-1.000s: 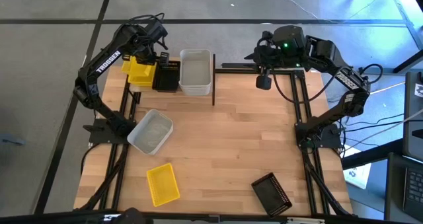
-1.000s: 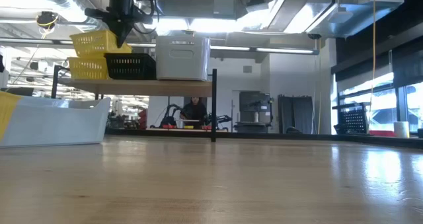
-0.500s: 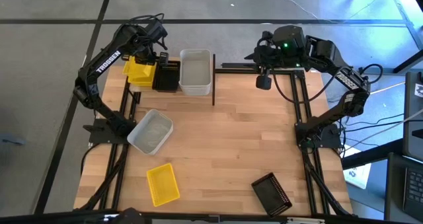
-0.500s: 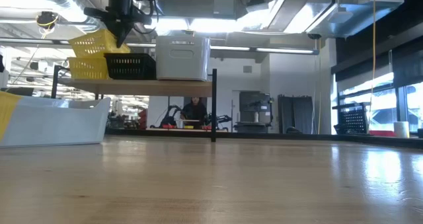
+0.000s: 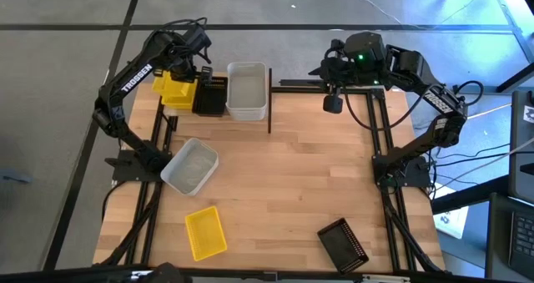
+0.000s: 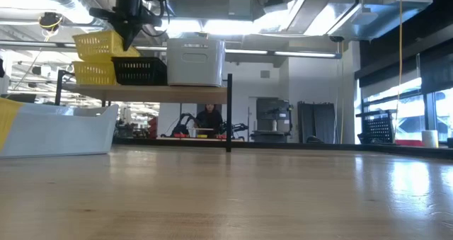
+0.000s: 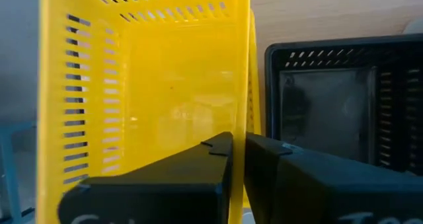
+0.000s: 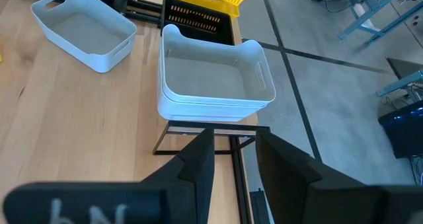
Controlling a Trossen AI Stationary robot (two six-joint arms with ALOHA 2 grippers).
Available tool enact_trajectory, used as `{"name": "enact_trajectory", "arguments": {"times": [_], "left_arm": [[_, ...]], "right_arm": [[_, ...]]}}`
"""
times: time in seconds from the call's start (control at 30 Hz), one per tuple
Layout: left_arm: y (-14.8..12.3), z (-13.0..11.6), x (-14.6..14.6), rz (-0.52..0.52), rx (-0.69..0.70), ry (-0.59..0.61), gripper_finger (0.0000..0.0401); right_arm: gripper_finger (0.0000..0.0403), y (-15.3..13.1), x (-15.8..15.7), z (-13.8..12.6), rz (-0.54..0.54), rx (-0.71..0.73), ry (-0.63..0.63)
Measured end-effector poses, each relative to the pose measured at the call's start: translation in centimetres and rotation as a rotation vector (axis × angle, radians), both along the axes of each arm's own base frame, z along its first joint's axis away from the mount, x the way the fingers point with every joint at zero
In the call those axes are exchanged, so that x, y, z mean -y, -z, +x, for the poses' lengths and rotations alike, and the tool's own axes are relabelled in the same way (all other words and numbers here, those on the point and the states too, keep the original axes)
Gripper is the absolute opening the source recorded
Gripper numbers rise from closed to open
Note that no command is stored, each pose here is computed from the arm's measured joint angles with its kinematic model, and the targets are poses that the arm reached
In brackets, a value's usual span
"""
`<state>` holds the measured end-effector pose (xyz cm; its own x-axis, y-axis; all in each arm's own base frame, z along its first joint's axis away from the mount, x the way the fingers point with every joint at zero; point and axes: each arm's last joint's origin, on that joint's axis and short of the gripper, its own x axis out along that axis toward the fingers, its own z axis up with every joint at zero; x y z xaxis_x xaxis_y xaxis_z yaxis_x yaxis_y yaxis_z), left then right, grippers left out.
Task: Stack baskets on shelf by color
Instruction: Stack the top yellow bin on top of the other yellow bin on the shelf
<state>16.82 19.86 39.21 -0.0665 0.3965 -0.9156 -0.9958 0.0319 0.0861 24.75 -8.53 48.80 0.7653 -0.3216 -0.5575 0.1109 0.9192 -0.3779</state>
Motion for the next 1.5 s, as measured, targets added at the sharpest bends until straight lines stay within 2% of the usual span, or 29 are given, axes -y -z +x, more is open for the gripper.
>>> {"name": "enact_trajectory", "arguments": {"times": [0.37, 0.7, 1.17, 1.5], "left_arm": [[0.05, -0.09, 0.13, -0.018, -0.006, 0.001, 0.0046], [0.09, 0.02, 0.22, -0.049, 0.042, -0.015, 0.0045], [0.03, -0.09, 0.09, -0.008, -0.012, 0.000, 0.0030], [0.03, -0.09, 0.09, -0.009, -0.010, 0.000, 0.0051]], "right_arm": [[0.0113, 0.00, 0.00, 0.00, 0.000, 0.000, 0.000], [0.0113, 0.00, 0.00, 0.00, 0.001, 0.001, 0.000], [0.0113, -0.01, 0.00, 0.01, 0.003, 0.002, 0.002], [0.0113, 0.00, 0.00, 0.00, 0.003, 0.001, 0.002]]}}
